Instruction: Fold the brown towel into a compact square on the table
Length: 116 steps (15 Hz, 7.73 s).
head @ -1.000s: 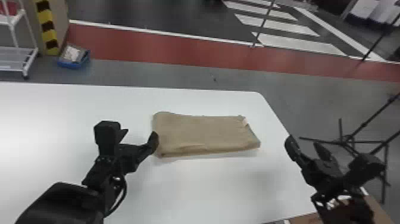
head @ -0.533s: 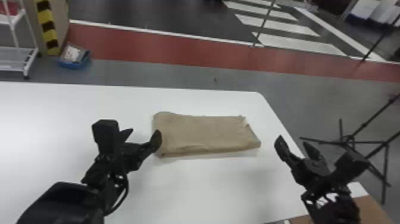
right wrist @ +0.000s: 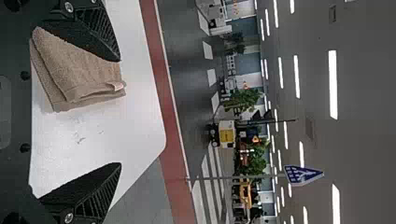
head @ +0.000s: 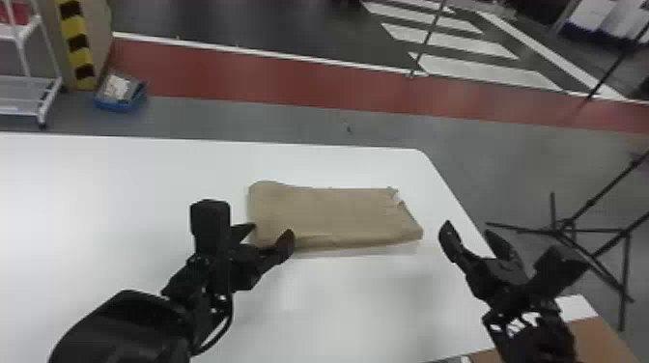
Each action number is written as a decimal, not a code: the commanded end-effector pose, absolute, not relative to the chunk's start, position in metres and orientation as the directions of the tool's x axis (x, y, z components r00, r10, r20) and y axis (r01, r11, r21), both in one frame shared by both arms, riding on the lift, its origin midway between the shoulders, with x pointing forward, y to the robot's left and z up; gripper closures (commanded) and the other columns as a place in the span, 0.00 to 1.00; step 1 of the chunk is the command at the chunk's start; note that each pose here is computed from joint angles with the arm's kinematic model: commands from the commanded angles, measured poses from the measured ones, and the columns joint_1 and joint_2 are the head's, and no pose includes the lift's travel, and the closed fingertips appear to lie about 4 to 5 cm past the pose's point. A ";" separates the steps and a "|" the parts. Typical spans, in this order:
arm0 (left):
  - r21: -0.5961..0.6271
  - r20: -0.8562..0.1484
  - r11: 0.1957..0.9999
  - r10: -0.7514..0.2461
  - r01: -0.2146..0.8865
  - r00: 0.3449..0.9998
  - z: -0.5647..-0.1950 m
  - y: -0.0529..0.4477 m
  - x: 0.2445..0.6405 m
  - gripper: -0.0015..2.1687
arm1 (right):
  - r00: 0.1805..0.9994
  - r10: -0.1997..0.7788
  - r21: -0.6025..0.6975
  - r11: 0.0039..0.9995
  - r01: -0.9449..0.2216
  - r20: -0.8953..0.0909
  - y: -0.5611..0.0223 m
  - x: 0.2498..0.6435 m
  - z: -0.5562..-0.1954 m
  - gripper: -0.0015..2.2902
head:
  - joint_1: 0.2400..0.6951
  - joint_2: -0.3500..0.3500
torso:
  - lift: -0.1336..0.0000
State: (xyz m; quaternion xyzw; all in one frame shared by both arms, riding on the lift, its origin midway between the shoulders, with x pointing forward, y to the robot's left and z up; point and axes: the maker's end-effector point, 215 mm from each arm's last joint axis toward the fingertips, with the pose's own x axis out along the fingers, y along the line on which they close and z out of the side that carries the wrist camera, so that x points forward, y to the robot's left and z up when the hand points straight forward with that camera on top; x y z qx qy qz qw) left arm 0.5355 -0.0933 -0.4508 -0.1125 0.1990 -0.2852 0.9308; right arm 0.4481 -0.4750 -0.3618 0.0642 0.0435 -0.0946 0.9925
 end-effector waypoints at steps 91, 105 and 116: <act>-0.138 -0.352 0.925 -0.379 0.353 0.856 -0.466 0.029 0.536 0.99 | 0.725 0.222 0.201 0.973 -0.117 -0.652 -0.323 0.552 -0.476 0.22 | 1.00 0.08 | 0.16; -0.163 -0.349 0.925 -0.380 0.344 0.857 -0.450 0.029 0.519 0.99 | 0.774 0.344 0.285 0.933 -0.219 -0.532 -0.285 0.547 -0.393 0.50 | 1.00 0.12 | 0.16; -0.180 -0.375 0.918 -0.397 0.354 0.837 -0.456 0.061 0.525 0.99 | 0.716 0.438 0.360 0.892 -0.273 -0.543 -0.276 0.578 -0.328 0.50 | 1.00 0.15 | 0.16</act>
